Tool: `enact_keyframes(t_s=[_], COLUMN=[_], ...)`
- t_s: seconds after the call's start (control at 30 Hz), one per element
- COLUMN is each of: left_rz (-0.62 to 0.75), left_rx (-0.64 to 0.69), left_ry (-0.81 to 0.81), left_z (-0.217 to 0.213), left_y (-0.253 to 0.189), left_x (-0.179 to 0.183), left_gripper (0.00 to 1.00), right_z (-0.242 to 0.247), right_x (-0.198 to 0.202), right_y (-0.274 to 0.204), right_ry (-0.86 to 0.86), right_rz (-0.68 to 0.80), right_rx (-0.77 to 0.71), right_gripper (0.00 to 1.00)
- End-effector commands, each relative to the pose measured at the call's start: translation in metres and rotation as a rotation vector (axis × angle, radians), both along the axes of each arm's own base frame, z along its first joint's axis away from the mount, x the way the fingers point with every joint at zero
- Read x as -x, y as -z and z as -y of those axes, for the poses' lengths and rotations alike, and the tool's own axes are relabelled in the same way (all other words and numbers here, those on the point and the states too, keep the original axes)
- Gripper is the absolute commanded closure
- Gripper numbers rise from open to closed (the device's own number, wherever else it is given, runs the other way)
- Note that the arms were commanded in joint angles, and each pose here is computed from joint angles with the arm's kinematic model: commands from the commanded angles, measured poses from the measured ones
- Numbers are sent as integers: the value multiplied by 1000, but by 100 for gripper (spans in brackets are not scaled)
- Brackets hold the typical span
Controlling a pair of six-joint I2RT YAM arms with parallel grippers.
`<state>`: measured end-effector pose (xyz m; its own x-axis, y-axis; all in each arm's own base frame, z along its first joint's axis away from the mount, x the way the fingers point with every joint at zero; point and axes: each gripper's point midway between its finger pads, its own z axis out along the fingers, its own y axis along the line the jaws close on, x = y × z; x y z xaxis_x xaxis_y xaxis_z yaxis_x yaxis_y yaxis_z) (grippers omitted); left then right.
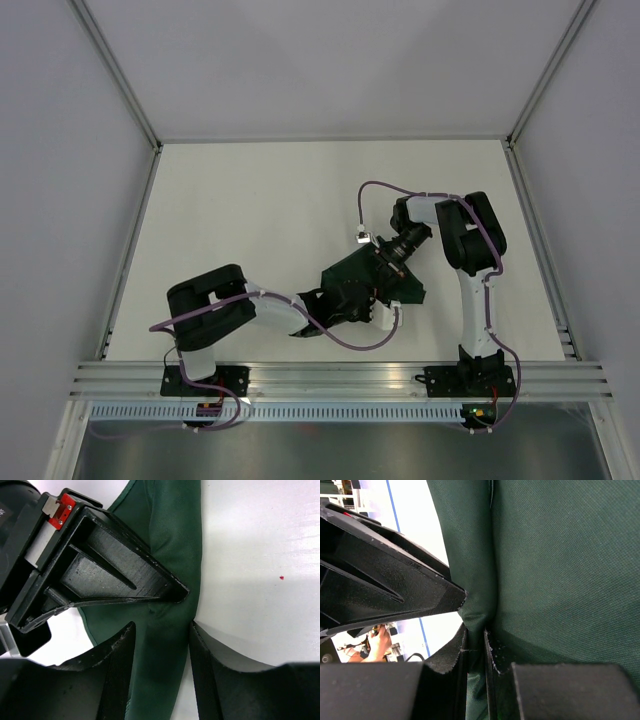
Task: Fold the napkin, place the utensils inside, and roll it up
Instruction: Roll the napkin with the utensil
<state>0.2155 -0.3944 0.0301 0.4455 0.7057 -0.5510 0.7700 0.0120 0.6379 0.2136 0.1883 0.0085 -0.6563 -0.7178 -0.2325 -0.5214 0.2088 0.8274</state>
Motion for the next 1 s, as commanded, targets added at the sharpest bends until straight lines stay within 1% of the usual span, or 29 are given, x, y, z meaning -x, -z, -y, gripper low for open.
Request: enact_keyframes(t_s=[0.0, 0.07, 0.1, 0.2, 0.3, 0.37, 0.4, 0.47, 0.53, 0.57, 0.6, 0.63, 0.7, 0.73, 0.77, 0.9, 0.97], left_rz=[-87, -106, -118, -160, -185, -229, -243, -280, -340, -365, -398, -424, -466, -509, -527, -607, -665], left_rx=[-86, -97, -108, -137, -156, -179, -185, -179, -187, -194, -194, -189, -176, -181, -173, -151, -137], left_ry=[69, 81, 82, 89, 84, 97, 97, 95, 90, 84, 93, 77, 77, 58, 49, 9, -36], left_z=[-7, -6, -8, -8, -7, -9, -10, -6, -5, -7, -5, -5, -2, -6, -6, -2, -4], left_y=[29, 32, 36, 43, 47, 54, 54, 53, 55, 56, 55, 55, 52, 53, 52, 50, 50], left_x=[7, 10, 10, 15, 16, 23, 24, 27, 32, 33, 37, 38, 41, 46, 45, 49, 49], left_gripper=[49, 52, 58, 68, 80, 85, 91, 96, 98, 98, 98, 98, 98, 98, 98, 98, 98], right_z=[25, 25, 25, 25, 24, 24, 23, 22, 21, 19, 17, 16, 14, 13, 11, 12, 17], right_x=[-21, -21, -22, -22, -23, -25, -27, -29, -34, -38, -41, -46, -51, -58, -64, -93, -109], right_y=[54, 54, 54, 53, 53, 52, 51, 50, 46, 41, 38, 31, 22, 18, 8, -18, -32], right_ry=[-132, -134, -134, -134, -134, -128, -124, -118, -103, -93, -83, -65, -41, -19, 17, 148, 239], right_rz=[182, 177, 178, 177, 180, 187, 193, 204, 225, 245, 261, 277, 300, 326, 346, 432, 471], right_rx=[102, 103, 102, 103, 100, 99, 100, 99, 99, 94, 86, 84, 75, 66, 72, 88, 104], right_gripper=[100, 100, 99, 100, 99, 99, 99, 98, 92, 86, 82, 74, 68, 66, 61, 55, 54])
